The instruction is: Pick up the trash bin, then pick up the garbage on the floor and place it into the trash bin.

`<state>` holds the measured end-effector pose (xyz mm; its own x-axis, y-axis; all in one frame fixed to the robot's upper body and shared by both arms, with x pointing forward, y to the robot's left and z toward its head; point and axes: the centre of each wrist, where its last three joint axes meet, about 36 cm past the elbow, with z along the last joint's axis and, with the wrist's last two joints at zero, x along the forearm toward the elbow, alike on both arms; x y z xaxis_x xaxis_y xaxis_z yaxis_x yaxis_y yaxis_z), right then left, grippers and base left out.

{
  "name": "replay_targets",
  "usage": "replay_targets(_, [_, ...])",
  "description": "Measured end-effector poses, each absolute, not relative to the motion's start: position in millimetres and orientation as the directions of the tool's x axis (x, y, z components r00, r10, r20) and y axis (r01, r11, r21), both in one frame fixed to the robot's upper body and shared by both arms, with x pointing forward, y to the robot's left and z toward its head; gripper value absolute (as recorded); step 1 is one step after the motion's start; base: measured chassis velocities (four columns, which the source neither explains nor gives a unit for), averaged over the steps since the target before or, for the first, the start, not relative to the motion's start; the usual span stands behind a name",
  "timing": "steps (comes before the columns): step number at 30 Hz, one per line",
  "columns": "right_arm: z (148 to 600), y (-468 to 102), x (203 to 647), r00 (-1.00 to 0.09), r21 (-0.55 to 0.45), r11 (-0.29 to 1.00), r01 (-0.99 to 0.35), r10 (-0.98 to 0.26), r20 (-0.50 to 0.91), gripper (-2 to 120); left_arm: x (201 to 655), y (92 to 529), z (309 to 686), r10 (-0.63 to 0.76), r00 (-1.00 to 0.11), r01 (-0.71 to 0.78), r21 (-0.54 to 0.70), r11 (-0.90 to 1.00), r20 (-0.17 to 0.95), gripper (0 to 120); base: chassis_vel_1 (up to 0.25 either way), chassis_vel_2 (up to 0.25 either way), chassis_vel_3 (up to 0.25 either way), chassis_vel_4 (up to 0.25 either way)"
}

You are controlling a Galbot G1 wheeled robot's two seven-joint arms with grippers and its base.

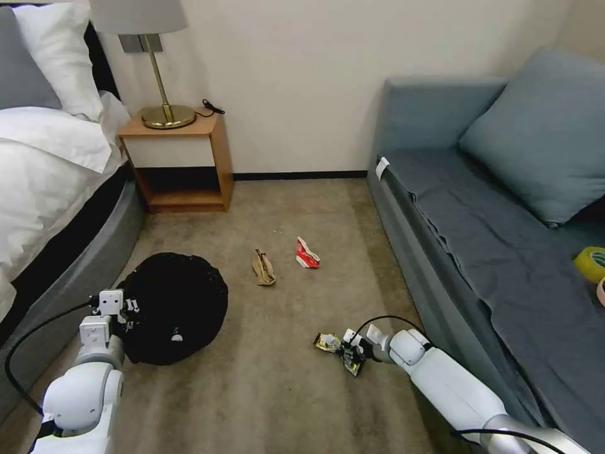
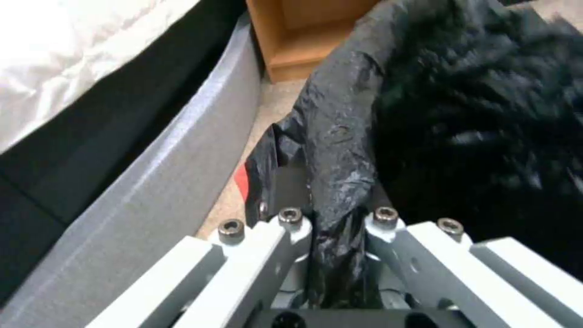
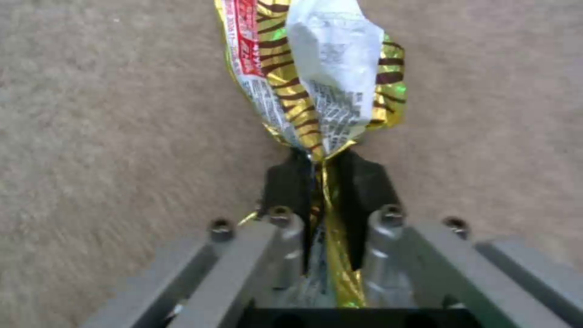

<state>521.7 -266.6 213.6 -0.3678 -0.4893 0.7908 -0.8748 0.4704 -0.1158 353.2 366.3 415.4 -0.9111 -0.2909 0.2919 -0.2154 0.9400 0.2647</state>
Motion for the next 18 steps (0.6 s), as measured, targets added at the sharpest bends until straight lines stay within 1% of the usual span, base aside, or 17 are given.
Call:
replay_targets(1, [218,-269,524,-0.371,-0.125,0.463,-0.877,-0.488,0.790,2,354,367,414,-0.291,-0.910,-0.216,0.264,0.940,0.294,4,0.000,0.000,0.000,0.000])
replay_targets(2, [220,-270,524,-0.370,-0.130,0.457,-0.880,-0.489,0.790,0,354,367,414,-0.291,-0.910,-0.215,0.263,0.940,0.295,4,0.000,0.000,0.000,0.000])
replay_targets(9, [230,-270,529,-0.377,-0.146,0.440,-0.886,-0.500,0.780,0,357,366,412,-0.288,-0.911,-0.214,0.259,0.942,0.296,4,0.000,0.000,0.000,0.000])
replay_targets(14, [245,-267,538,-0.392,-0.169,0.422,-0.891,-0.524,0.757,0,359,365,412,-0.285,-0.912,-0.212,0.257,0.943,0.295,4,0.000,0.000,0.000,0.000])
replay_targets(16, [257,-264,545,-0.404,-0.185,0.414,-0.892,-0.543,0.736,0,359,363,411,-0.282,-0.913,-0.208,0.256,0.944,0.296,4,0.000,0.000,0.000,0.000])
replay_targets(18, [280,-254,557,-0.423,-0.203,0.404,-0.892,-0.585,0.692,0,360,361,410,-0.269,-0.919,-0.198,0.250,0.948,0.288,4,0.000,0.000,0.000,0.000])
